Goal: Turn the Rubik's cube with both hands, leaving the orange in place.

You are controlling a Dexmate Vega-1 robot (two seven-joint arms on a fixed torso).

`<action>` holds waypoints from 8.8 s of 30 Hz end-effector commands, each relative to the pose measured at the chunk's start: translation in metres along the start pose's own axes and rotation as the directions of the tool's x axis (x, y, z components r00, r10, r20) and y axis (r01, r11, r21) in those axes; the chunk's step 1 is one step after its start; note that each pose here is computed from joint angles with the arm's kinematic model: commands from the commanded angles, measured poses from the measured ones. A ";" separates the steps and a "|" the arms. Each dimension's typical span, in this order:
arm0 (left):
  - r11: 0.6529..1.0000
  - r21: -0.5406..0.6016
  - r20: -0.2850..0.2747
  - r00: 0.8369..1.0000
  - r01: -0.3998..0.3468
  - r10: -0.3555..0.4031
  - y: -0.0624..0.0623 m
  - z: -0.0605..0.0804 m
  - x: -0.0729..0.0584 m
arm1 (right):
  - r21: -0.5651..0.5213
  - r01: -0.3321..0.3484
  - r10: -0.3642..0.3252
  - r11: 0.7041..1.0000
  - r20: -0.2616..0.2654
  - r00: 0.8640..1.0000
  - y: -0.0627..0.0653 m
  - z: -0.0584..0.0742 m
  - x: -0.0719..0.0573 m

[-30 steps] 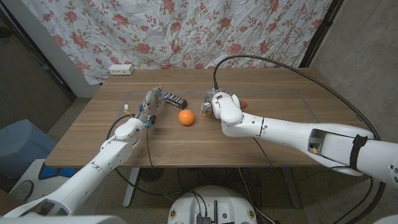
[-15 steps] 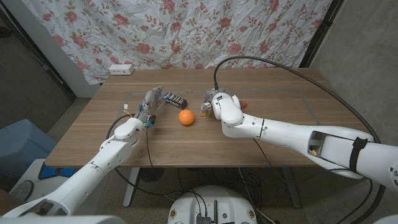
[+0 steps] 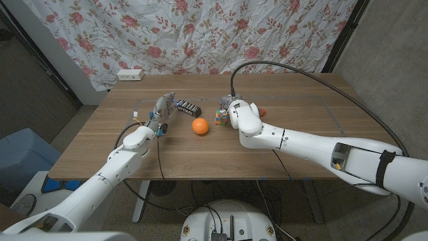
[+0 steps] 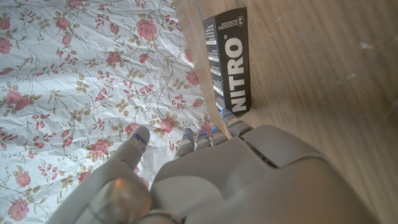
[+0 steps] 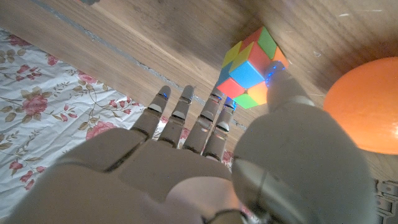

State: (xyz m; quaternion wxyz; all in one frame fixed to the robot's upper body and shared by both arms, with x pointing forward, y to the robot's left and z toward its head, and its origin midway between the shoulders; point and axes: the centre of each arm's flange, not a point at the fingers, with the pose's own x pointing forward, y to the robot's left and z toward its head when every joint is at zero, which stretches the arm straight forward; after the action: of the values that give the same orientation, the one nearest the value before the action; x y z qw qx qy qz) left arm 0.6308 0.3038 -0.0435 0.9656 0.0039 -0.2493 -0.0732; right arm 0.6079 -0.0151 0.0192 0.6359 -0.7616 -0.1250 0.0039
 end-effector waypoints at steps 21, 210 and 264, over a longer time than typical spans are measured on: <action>0.999 0.044 0.011 1.000 0.014 -0.015 -0.015 0.018 -0.003 | 0.114 0.096 -0.104 0.989 0.062 0.993 -0.020 -0.031 -0.018; 0.547 0.835 0.078 0.967 0.070 -0.243 -0.173 0.082 -0.006 | 0.809 0.252 -0.434 0.531 0.004 0.901 0.009 -0.125 -0.030; 0.542 0.835 0.057 0.964 0.096 -0.258 -0.175 0.084 -0.003 | 0.806 0.318 -0.456 0.500 -0.067 0.888 0.013 -0.133 -0.040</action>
State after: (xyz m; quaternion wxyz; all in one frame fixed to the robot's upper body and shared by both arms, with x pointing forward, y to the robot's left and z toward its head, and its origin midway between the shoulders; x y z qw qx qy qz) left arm 0.5624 0.1346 0.0217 0.8127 0.4733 -0.3373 -0.0418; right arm 0.5969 -0.1534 0.0256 0.8812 -0.3464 -0.3212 -0.0178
